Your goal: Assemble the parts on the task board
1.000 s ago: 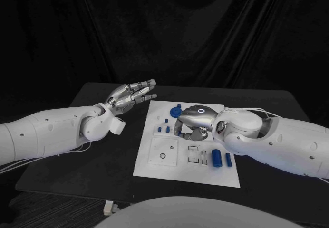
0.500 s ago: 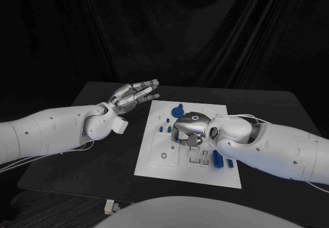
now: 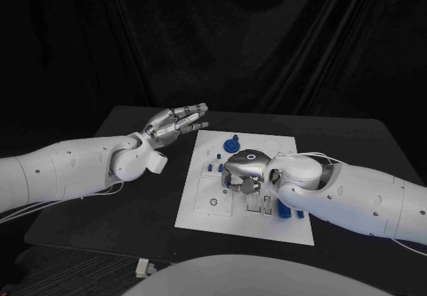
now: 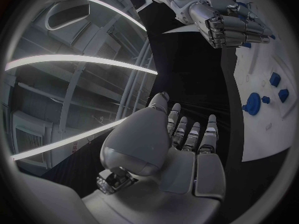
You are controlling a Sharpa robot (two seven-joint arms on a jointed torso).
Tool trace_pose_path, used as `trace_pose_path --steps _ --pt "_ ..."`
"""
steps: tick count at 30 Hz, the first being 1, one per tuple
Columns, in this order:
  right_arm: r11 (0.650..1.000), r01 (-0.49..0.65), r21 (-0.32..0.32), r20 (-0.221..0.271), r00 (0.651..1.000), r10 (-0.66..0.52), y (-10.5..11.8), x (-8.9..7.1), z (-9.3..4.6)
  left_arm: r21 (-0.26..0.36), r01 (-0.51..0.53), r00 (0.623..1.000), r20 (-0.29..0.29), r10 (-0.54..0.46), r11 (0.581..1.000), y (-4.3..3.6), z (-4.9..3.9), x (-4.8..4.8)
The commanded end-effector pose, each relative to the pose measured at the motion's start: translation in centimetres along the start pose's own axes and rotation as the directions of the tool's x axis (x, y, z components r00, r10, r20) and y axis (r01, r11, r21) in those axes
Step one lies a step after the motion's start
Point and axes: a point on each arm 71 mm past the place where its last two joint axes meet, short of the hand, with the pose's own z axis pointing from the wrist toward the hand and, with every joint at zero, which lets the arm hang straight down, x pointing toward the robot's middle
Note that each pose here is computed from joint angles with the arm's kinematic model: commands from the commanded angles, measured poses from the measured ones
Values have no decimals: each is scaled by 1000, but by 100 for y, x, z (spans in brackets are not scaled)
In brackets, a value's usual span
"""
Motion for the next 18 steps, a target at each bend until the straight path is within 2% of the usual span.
trace_pose_path --steps 1,18 --pt "1000 5 13 -7 1000 -5 2 29 10 29 19 1000 -12 -19 999 -9 2 13" --pt "1000 -8 6 -14 1000 8 59 105 58 14 23 1000 -13 -23 1000 33 -9 2"
